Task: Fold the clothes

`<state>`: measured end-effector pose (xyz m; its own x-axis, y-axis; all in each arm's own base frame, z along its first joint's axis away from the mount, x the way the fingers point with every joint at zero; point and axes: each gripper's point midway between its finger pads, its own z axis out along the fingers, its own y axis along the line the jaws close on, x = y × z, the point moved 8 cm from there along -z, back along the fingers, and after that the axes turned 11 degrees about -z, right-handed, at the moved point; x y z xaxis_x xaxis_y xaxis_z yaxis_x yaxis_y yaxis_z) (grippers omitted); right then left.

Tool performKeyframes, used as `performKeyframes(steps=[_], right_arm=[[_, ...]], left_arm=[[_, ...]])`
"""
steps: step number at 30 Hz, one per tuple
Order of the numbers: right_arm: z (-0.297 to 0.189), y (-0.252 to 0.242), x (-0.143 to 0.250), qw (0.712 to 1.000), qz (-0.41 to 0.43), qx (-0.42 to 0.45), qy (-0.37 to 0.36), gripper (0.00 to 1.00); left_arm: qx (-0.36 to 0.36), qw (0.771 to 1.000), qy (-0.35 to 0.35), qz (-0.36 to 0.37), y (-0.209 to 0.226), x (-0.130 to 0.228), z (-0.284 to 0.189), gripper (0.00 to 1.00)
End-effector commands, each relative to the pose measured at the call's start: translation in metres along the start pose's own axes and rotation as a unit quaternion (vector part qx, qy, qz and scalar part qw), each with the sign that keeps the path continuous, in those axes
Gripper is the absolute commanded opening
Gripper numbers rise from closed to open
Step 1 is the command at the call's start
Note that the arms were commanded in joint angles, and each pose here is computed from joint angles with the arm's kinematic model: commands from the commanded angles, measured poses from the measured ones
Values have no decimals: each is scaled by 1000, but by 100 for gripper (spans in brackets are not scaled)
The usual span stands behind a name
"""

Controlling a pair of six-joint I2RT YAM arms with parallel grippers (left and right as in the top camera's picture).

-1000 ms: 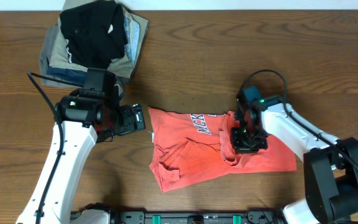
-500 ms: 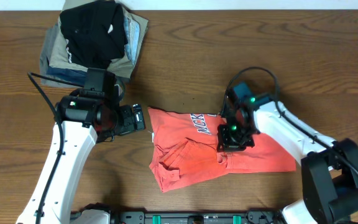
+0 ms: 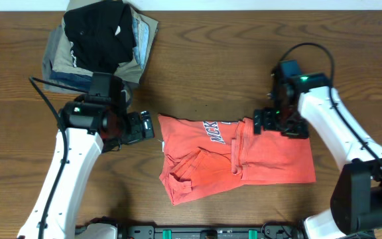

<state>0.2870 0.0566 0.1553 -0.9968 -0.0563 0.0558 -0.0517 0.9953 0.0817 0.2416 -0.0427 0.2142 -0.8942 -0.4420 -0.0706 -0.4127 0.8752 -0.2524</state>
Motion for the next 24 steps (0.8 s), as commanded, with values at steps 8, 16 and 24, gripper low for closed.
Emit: performKeyframes(steps=[8, 16, 24], right_arm=[[-10, -89, -3, 990, 137, 12, -24, 99], [-12, -112, 1, 984, 176, 10, -29, 99], [-12, -112, -3, 983, 180, 6, -41, 99]], left_arm=[[154, 981, 115, 23, 15, -23, 24, 98], [180, 964, 196, 18, 9, -8, 67, 98], [219, 949, 225, 35, 2, 16, 106, 98]])
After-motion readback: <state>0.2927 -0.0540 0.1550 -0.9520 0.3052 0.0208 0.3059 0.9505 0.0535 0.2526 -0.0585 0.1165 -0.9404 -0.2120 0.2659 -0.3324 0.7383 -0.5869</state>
